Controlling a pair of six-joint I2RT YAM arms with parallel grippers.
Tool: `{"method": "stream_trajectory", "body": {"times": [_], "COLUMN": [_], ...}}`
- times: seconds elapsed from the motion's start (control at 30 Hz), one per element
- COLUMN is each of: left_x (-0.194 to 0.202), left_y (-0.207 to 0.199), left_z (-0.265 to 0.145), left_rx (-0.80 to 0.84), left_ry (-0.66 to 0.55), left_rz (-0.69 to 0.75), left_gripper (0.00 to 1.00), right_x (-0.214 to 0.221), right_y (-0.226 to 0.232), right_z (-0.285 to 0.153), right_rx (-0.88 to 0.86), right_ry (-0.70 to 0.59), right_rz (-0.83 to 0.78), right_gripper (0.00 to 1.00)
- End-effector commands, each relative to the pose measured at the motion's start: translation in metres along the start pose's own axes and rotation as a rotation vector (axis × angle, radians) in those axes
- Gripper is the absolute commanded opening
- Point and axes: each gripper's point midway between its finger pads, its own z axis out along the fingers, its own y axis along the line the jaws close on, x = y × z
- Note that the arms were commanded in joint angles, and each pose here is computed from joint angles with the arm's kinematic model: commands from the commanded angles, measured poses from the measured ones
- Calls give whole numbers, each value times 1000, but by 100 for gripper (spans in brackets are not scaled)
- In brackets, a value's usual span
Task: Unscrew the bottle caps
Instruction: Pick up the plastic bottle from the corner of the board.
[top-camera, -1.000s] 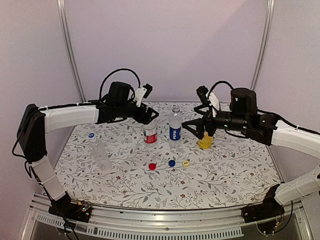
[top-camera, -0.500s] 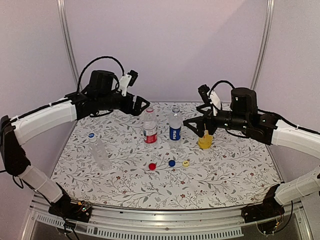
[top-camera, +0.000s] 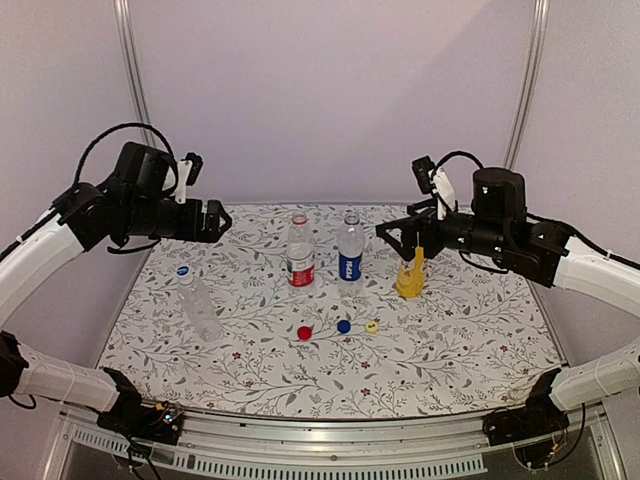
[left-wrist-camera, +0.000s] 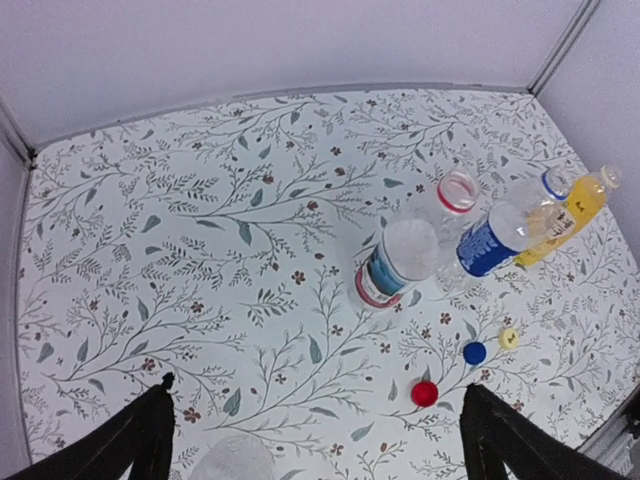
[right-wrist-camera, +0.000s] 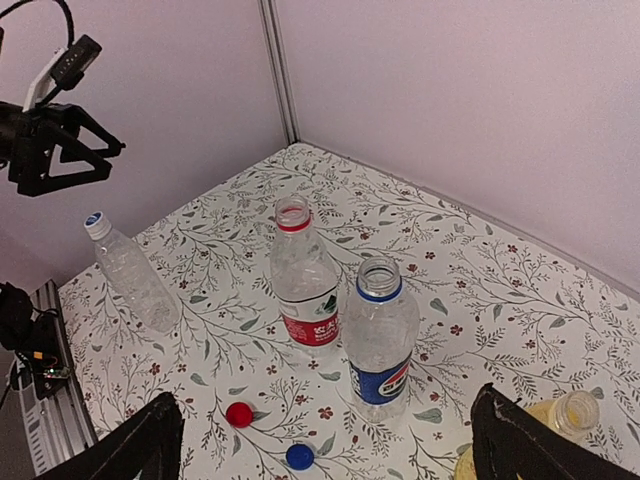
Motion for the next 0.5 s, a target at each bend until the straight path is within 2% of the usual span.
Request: {"method": "stream_trajectory", "body": {"times": [0.0,0.23,0.47], "left_x": [63,106,123], "left_y": [41,61,61], "left_z": [3,1,6], "left_rx": [-161,-206,-177], "left_ry": [220,340,403], "left_rz": [-88,-165,-182], "left_gripper": [96,91,76], "right_x": [-5,4,13], "right_y": [6,7,3], "right_z": [-2,-2,3], "right_rx": [-39,-51,-31], "right_ry": [2,-7,10], "right_rz": [34,41,33], "right_gripper": [99,99,99]}}
